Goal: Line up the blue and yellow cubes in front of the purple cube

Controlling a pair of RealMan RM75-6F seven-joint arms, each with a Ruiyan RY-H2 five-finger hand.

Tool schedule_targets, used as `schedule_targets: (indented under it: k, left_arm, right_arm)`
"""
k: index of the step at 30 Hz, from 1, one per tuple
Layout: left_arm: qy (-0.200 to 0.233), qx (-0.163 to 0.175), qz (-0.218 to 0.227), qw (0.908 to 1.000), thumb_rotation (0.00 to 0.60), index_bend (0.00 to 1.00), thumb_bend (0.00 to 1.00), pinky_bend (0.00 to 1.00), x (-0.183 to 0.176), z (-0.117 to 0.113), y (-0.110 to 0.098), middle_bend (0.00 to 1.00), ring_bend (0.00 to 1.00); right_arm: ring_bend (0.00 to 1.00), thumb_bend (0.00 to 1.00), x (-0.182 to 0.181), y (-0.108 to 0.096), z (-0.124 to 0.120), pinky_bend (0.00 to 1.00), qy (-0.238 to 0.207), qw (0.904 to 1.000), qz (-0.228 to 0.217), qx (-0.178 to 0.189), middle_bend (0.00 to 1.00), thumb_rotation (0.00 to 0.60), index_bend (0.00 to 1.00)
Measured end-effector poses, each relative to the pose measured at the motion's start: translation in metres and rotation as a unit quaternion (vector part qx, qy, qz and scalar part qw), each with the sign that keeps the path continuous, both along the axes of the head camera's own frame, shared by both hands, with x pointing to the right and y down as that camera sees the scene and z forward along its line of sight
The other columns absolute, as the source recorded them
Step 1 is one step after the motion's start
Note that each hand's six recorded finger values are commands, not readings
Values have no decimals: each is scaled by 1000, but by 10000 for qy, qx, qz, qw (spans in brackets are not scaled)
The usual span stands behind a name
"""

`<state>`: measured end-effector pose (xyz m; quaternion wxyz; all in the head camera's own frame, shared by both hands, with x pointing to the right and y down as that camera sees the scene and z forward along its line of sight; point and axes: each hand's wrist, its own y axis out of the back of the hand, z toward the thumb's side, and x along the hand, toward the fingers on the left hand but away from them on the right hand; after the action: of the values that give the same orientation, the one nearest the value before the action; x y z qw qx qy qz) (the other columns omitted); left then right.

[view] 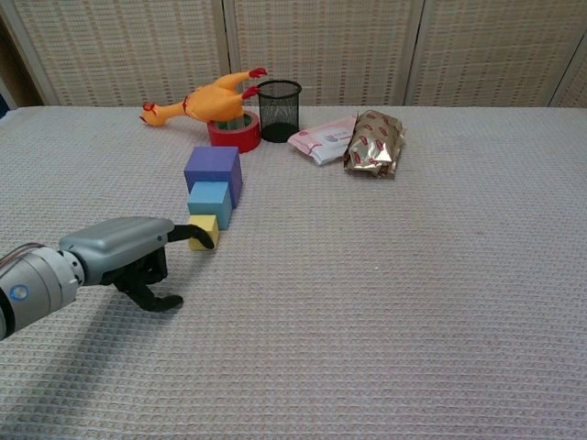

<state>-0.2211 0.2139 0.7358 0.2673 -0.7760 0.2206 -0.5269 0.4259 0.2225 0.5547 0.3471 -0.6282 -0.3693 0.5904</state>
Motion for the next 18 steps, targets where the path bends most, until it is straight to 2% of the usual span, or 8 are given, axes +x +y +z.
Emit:
schedule_targets:
  k: [18]
  left_arm:
    - [-91,-18,9,10000,600,149,349,1000,-2,3,-4,1000,1000]
  right_arm:
    - [0,38,0,0,1,0,19,10000,10,-6,0,600,0]
